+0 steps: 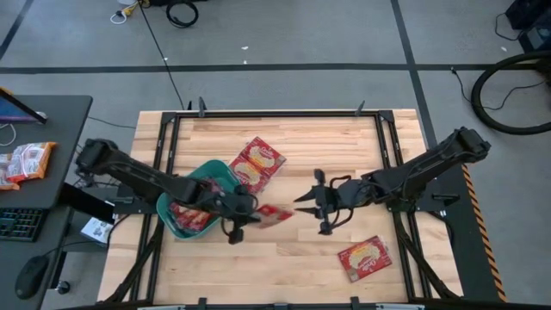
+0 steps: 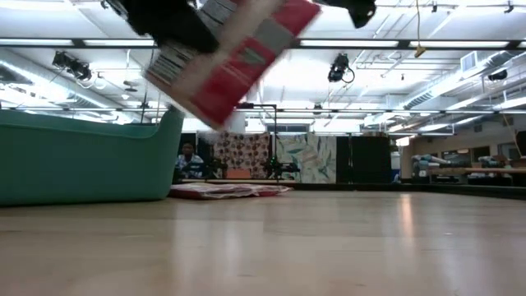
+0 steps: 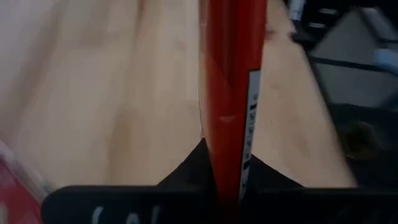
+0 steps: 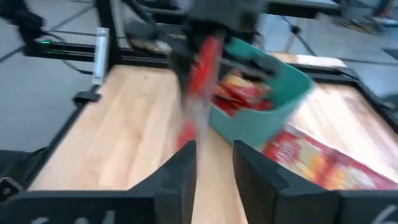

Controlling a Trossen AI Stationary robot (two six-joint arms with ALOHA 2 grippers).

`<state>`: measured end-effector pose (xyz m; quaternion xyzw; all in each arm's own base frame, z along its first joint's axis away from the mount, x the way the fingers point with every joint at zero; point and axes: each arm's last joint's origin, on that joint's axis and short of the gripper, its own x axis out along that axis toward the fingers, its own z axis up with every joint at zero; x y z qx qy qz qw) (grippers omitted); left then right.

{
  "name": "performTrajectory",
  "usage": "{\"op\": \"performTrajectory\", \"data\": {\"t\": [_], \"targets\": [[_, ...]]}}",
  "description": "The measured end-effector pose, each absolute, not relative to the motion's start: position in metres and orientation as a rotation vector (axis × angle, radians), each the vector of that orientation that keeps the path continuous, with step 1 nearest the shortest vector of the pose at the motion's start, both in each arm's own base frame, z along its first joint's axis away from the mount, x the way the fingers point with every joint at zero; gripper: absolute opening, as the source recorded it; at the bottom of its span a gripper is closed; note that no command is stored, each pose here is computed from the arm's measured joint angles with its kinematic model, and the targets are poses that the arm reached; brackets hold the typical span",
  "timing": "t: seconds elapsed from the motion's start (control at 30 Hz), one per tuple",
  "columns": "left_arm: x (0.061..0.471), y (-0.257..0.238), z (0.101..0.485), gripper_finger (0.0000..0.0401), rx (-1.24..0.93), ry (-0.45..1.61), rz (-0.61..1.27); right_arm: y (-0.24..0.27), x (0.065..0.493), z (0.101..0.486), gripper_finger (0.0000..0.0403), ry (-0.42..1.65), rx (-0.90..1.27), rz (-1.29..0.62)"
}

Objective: Sort popcorn bags into baskets
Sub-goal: Put the red popcorn bag into the green bin

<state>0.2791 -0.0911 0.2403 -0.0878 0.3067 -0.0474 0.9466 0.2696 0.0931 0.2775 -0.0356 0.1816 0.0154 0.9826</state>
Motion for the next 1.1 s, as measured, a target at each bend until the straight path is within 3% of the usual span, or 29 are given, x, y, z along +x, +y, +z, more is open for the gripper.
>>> {"op": "performTrajectory", "data": {"t": [0.2, 0.33, 0.63, 0.8, 1.1], "targets": [[0.232, -0.079, 0.268, 0.0031, -0.436, 0.801, -0.192, 0.089, 0.261, 0.273, 0.0124, 0.452, -0.053, -0.036], [0.201, -0.07, 0.291, 0.0032, -0.505, 0.915, -0.153, 0.091, 0.267, 0.265, 0.0125, 0.478, -0.056, -0.035], [0.153, -0.046, 0.339, 0.0032, -0.439, 1.098, 0.239, 0.095, 0.279, 0.247, 0.0122, 0.524, -0.104, -0.029], [0.143, -0.041, 0.331, 0.0033, -0.452, 1.183, 0.431, 0.096, 0.281, 0.247, 0.0122, 0.51, -0.117, -0.021], [0.161, -0.047, 0.279, 0.0033, -0.344, 1.442, 0.616, 0.096, 0.282, 0.25, 0.0122, 0.481, -0.135, -0.015]]}}
